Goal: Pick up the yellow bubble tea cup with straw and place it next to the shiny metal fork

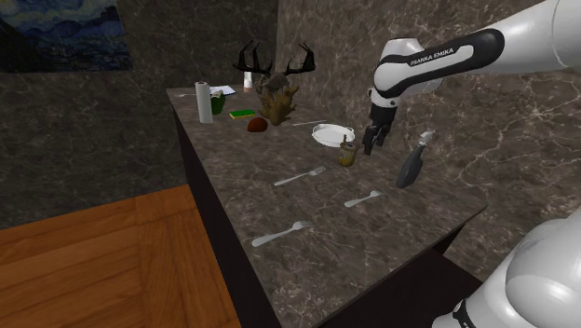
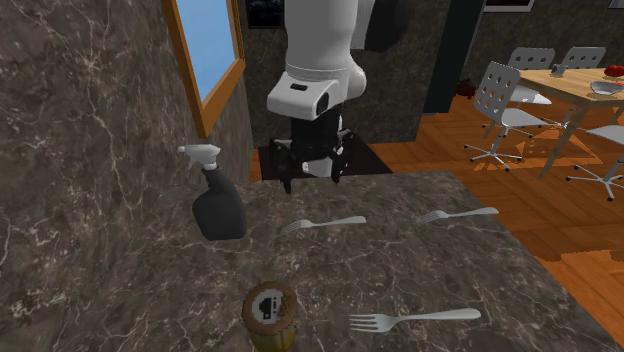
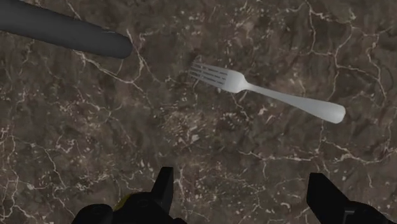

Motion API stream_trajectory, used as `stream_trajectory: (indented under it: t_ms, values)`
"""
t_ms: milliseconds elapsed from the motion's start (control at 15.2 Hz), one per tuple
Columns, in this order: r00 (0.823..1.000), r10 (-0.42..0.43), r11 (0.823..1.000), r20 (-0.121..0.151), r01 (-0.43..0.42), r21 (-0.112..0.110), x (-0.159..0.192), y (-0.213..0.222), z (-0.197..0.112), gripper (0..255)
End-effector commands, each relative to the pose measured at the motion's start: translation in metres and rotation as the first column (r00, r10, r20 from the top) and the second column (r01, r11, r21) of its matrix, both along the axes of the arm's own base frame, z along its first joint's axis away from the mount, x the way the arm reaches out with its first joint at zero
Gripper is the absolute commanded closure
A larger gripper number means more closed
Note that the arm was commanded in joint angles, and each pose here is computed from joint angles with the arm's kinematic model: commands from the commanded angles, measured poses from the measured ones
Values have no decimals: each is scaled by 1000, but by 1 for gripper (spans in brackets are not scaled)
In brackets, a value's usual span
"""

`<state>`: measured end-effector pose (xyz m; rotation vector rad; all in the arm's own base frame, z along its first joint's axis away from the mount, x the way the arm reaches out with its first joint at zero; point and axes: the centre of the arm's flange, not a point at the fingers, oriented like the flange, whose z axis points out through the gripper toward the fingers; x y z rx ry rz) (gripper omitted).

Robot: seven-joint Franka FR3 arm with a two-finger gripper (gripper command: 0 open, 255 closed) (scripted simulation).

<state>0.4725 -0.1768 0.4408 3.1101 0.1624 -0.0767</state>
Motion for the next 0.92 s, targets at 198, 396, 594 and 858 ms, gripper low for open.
stream_trajectory:
  t_ms: [198,396,594,858]
  values:
    - [1000,-5,1000,30,4,10,42,-41,-26,0]
    - [999,-8,1000,47,7,16,67,-65,-42,0]
    - [998,-11,1000,64,9,22,92,-90,-57,0]
    - [997,-14,1000,78,11,28,113,-110,-74,0]
